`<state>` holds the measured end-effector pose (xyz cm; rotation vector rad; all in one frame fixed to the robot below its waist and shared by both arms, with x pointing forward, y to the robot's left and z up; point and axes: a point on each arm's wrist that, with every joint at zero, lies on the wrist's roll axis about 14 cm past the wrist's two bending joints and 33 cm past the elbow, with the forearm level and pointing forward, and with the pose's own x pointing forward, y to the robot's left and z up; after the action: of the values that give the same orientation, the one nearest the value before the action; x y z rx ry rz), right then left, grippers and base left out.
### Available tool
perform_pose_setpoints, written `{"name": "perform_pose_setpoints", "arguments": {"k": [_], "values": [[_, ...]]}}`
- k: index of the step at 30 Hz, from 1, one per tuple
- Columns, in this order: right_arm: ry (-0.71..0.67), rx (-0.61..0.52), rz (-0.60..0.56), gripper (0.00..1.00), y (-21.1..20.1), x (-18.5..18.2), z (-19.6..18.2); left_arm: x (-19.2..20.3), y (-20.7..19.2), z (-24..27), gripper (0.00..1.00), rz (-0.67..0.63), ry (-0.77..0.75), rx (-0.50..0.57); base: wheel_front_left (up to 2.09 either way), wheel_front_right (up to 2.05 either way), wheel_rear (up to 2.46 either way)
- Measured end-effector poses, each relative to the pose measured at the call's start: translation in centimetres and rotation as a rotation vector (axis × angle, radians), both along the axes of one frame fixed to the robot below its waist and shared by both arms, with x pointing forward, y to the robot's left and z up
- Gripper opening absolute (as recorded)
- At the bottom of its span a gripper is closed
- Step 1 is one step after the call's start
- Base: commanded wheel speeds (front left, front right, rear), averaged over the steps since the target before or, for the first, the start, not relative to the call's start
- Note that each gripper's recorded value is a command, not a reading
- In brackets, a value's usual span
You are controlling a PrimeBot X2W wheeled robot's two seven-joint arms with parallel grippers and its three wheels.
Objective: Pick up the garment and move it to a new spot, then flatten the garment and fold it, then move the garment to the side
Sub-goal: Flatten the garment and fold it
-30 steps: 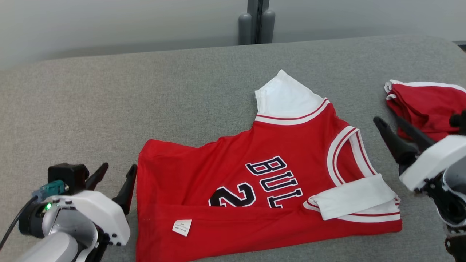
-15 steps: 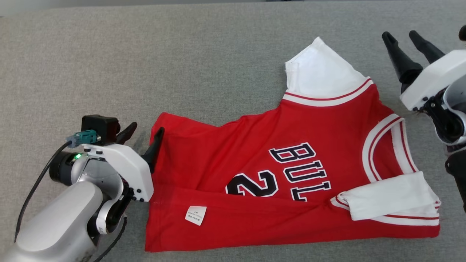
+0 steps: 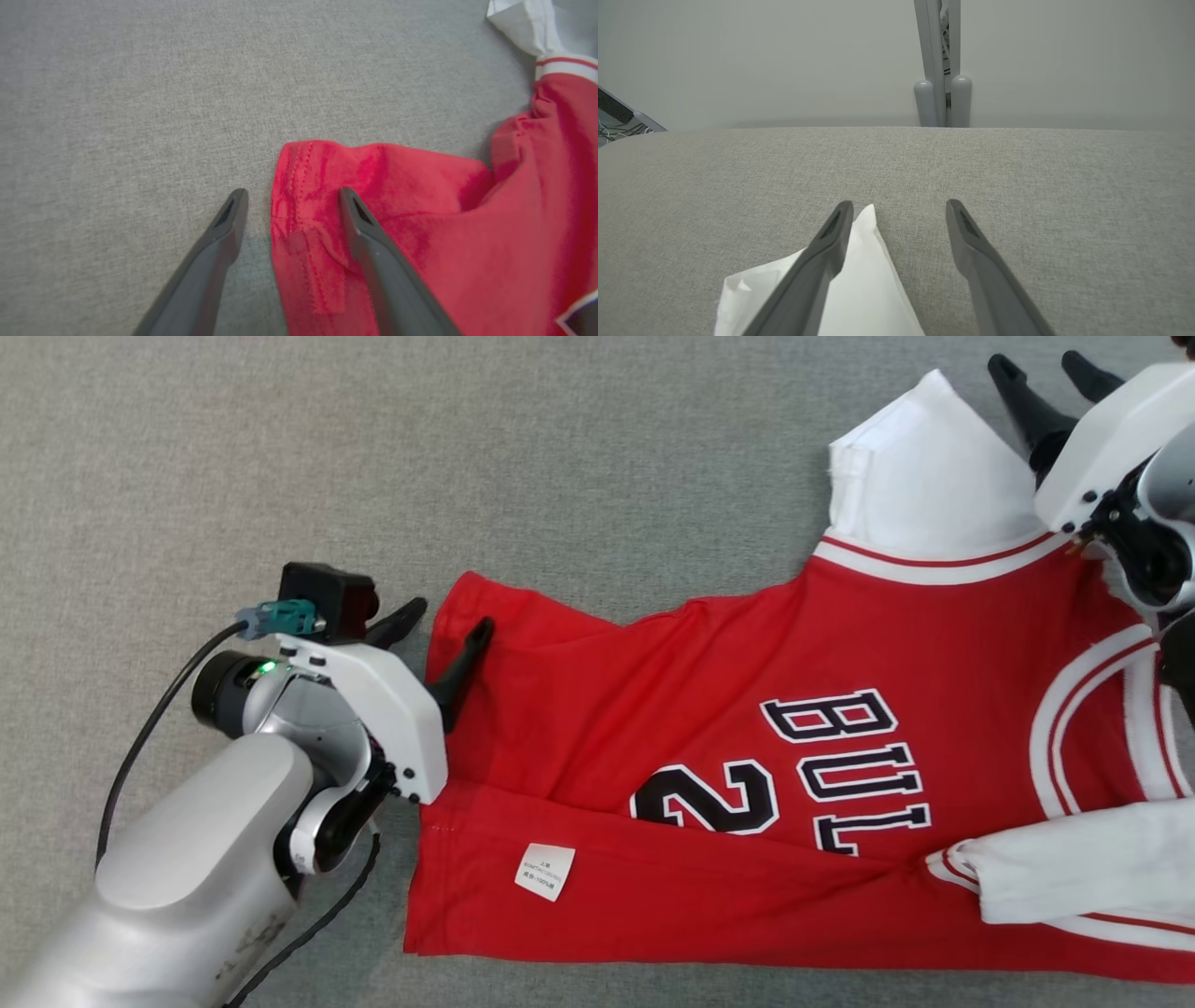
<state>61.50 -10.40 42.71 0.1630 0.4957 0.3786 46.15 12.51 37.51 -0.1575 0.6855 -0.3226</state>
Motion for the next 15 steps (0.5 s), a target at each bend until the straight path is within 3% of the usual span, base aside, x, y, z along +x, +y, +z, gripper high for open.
{"name": "perform_pose_setpoints", "arguments": {"k": [15], "values": [[0.18, -0.047, 0.092, 1.0, 3.4, 0.0, -5.2, 0.2, -0.9, -0.6, 1.0, -0.025, 0.022, -0.035, 0.0, 0.0, 0.0]]}}
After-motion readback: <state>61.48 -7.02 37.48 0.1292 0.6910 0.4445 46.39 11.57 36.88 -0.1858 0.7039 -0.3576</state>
